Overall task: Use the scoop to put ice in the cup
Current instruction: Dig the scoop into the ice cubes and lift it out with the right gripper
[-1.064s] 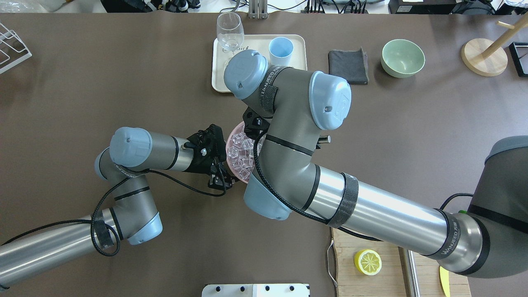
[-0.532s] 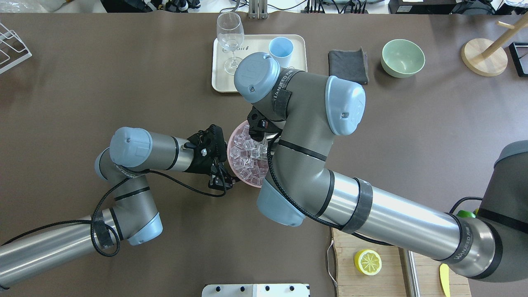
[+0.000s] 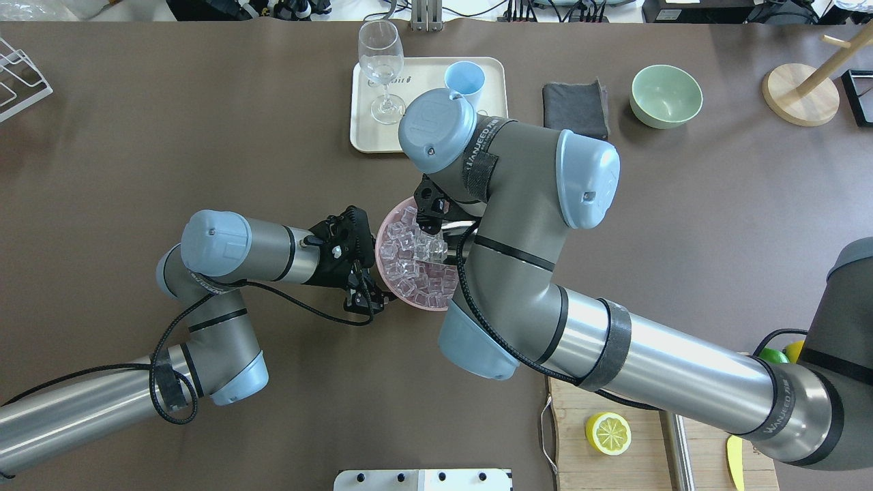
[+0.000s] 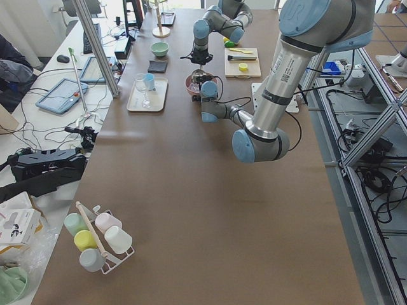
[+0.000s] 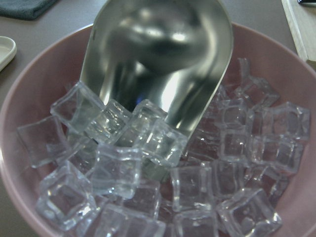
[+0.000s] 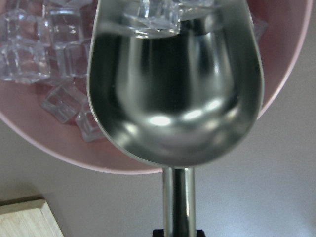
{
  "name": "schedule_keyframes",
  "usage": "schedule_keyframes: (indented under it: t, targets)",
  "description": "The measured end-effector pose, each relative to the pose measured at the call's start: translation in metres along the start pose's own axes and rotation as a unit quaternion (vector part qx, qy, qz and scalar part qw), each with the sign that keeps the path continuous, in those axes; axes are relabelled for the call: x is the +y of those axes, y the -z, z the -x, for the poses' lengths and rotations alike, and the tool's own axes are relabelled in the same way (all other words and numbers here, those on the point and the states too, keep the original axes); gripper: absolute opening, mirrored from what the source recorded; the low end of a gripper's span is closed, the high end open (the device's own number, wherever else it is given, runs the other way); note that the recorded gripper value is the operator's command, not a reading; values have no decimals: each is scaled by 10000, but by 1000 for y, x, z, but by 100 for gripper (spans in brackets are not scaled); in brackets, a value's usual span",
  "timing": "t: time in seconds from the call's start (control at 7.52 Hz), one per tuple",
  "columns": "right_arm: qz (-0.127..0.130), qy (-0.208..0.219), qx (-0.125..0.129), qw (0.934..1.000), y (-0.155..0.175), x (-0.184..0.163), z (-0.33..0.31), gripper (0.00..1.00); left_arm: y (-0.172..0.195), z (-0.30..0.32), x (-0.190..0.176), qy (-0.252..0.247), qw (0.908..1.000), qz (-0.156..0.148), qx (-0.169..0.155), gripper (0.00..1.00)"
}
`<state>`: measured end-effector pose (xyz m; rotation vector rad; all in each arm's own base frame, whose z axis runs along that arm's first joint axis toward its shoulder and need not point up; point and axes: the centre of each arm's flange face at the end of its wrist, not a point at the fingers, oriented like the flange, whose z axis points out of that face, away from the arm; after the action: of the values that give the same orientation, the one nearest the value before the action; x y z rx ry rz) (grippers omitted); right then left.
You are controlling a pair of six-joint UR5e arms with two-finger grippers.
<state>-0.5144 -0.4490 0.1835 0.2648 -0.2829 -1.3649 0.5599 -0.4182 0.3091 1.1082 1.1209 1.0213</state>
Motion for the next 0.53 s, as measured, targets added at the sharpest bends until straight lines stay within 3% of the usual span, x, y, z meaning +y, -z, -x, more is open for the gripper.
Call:
schedule_keyframes:
  t: [0.53]
  targets:
    - [-332,-322,-61,9989,-3,4,4,0,0,0,0,1,10000,4,3,98]
